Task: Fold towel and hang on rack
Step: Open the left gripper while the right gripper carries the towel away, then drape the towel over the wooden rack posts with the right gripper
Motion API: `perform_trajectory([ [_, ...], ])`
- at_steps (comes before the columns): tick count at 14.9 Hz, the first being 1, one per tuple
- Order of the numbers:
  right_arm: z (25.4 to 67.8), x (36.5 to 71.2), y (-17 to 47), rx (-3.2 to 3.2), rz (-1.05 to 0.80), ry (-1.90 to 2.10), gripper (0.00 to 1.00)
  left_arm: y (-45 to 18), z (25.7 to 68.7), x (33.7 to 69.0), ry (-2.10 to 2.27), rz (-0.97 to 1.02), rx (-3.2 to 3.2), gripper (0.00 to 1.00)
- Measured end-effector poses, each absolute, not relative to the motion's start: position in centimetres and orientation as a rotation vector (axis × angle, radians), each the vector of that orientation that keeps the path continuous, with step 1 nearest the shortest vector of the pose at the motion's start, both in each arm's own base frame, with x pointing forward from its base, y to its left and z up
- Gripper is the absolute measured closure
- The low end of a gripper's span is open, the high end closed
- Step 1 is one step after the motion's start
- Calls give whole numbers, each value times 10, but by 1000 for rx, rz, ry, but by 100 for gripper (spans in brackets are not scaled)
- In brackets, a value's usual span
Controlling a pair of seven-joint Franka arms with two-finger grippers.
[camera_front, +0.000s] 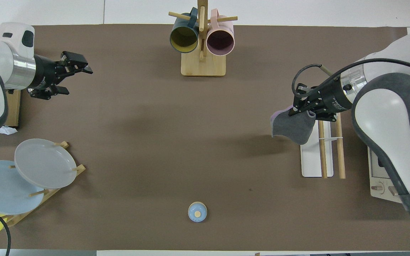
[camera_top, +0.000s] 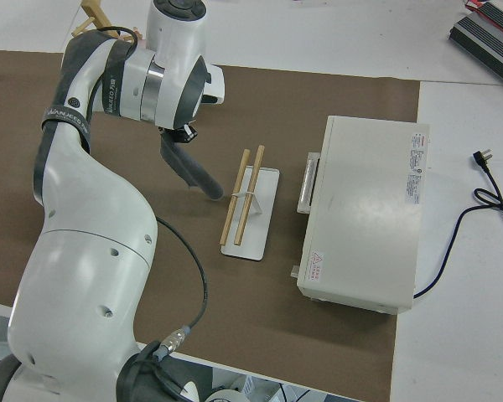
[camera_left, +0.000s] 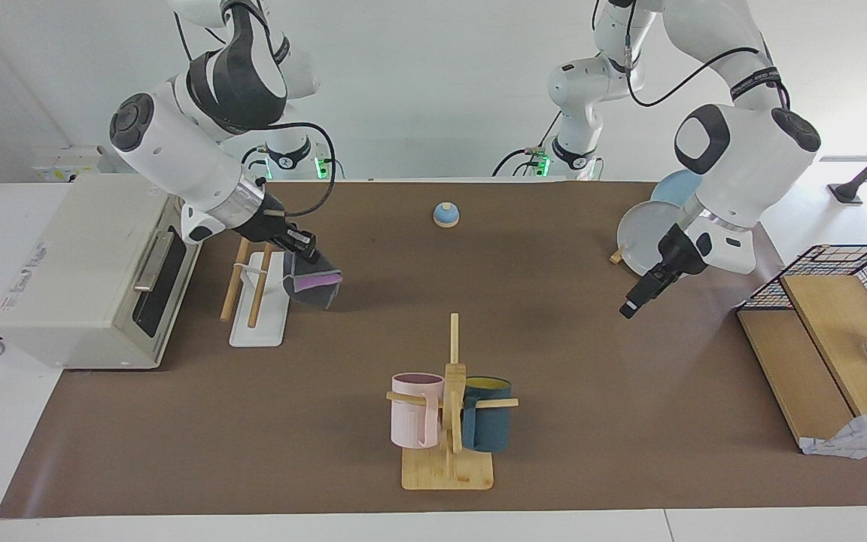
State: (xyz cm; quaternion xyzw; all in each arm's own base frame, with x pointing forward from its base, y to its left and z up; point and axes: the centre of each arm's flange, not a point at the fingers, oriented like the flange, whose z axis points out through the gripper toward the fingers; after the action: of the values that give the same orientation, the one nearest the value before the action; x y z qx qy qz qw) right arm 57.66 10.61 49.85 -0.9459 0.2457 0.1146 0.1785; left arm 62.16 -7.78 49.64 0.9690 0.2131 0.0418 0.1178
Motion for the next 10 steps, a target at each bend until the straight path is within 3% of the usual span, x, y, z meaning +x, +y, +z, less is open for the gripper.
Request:
perform_trajectory([
  [5,493,561,163,-2672,378,812,98,-63,511,611,290,97,3065,0],
  [10,452,552,2,-2676,334,661,98,-43,537,586,62,-1,3165,0],
])
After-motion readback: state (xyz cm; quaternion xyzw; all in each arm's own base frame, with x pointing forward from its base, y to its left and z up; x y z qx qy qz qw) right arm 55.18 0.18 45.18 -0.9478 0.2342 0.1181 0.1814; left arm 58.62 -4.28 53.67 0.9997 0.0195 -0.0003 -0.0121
